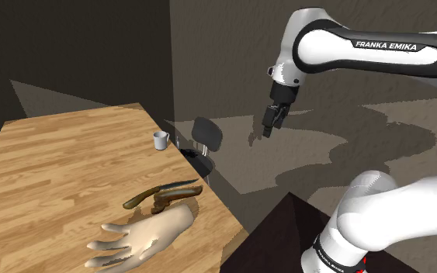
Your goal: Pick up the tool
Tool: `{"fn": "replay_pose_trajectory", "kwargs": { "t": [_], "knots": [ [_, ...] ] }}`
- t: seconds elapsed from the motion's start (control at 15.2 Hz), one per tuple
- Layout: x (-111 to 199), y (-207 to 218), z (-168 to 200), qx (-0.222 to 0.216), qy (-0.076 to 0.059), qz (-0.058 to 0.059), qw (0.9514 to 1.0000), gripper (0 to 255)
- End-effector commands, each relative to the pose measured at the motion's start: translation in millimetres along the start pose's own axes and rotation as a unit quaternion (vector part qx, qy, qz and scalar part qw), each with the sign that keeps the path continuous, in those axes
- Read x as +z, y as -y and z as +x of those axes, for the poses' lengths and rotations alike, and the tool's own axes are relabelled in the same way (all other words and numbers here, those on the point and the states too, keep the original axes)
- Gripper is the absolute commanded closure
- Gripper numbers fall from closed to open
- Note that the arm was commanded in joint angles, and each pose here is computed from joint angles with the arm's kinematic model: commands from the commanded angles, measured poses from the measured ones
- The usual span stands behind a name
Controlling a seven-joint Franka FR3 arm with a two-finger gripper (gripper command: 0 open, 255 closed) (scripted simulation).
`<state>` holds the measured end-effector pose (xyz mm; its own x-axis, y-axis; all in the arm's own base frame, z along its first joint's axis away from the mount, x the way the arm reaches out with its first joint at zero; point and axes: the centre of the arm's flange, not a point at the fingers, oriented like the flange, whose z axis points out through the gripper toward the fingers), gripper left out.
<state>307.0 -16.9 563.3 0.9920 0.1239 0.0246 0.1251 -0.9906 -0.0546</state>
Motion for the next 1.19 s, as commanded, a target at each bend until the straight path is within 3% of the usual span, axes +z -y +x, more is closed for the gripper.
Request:
{"fn": "replay_pose_trajectory", "kwargs": {
  "t": [0.0,0.53,1.12],
  "knots": [
    [0.0,0.0,0.0,0.0,0.0,0.0,1.0,0],
    [77.2,-2.6,72.9,-0.088,0.004,-0.004,0.9961,0],
    [164.6,9.0,153.4,-0.186,0.007,-0.009,0.9825,0]
  ]
}}
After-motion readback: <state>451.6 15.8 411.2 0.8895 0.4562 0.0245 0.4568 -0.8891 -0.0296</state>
